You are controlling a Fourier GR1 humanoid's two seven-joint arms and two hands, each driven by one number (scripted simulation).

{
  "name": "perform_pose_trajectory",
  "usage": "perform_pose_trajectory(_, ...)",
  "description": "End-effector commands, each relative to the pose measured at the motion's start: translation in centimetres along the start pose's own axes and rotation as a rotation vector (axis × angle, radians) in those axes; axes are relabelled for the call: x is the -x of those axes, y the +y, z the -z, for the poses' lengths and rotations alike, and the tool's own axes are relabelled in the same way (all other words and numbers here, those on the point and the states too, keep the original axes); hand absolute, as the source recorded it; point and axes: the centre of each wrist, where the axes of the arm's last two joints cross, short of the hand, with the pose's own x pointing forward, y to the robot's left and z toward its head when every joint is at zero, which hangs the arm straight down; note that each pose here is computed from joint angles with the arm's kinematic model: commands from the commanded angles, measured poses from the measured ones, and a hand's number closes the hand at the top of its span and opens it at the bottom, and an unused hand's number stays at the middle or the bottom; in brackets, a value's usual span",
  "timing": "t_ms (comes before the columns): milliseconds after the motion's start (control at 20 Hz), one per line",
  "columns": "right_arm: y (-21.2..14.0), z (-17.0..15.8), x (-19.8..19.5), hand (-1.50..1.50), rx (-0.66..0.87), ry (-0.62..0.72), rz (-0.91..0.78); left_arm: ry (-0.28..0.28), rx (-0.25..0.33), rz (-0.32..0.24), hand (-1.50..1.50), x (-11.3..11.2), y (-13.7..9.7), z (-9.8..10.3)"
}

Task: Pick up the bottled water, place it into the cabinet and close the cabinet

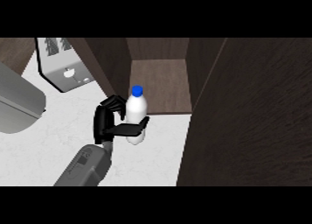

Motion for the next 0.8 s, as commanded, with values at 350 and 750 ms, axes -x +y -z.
perform_pose_trajectory(350,-0.4,-0.8,-0.3,-1.50,-0.006,-0.020,0.012,-0.101,0.015,0.047,1.50,-5.9,-6.3,5.3)
perform_pose_trajectory(750,-0.6,-1.3,-0.5,-1.50,-0.030,-0.025,0.036,-0.124,-0.086,0.161,1.50,-4.9,-4.3,6.4)
